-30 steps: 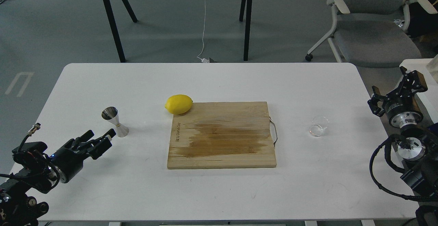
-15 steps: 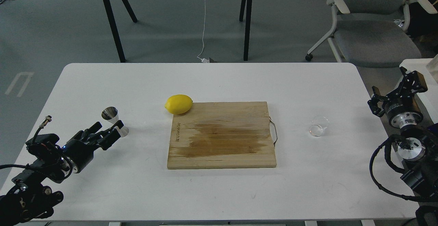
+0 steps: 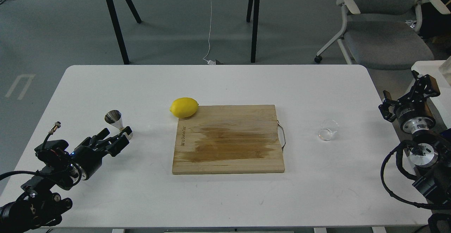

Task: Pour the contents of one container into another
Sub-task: 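Close the left gripper around the metal jigger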

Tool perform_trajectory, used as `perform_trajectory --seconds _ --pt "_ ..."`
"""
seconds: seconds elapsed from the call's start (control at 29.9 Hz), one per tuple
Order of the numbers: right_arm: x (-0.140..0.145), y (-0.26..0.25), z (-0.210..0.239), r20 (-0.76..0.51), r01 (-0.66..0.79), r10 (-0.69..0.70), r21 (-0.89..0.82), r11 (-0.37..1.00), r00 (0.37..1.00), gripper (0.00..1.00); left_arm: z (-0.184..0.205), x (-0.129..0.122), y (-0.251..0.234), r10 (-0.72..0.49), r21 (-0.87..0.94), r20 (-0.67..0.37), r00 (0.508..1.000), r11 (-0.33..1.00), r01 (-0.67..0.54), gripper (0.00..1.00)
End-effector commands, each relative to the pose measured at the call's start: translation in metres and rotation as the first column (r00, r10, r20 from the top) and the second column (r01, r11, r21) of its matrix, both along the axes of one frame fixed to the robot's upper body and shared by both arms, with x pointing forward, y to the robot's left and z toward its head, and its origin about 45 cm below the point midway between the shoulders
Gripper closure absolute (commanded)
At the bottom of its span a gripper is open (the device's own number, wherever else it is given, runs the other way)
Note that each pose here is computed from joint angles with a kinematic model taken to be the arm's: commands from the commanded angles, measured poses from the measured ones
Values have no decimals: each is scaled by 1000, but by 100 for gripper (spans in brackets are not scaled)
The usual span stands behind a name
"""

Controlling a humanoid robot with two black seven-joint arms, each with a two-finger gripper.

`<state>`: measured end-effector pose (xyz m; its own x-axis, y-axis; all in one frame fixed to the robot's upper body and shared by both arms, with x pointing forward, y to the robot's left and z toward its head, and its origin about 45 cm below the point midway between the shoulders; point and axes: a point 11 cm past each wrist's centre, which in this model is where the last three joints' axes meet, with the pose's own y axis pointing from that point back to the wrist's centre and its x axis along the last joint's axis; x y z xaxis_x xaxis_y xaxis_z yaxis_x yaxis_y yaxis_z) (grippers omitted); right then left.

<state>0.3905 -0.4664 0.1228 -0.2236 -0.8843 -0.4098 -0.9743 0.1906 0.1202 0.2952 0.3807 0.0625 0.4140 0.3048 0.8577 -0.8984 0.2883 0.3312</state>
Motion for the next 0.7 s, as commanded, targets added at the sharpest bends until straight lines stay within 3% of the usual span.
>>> perform_trajectory --seconds 0.0,0.67 --pt "0 0 0 0 1 -1 1 1000 1000 0 1 5 0 4 4 9 1000 1000 -4 1" --pt "-5 -1 -5 -9 6 -6 2 1000 1000 0 -2 26 -12 19 12 36 999 1000 -20 6"
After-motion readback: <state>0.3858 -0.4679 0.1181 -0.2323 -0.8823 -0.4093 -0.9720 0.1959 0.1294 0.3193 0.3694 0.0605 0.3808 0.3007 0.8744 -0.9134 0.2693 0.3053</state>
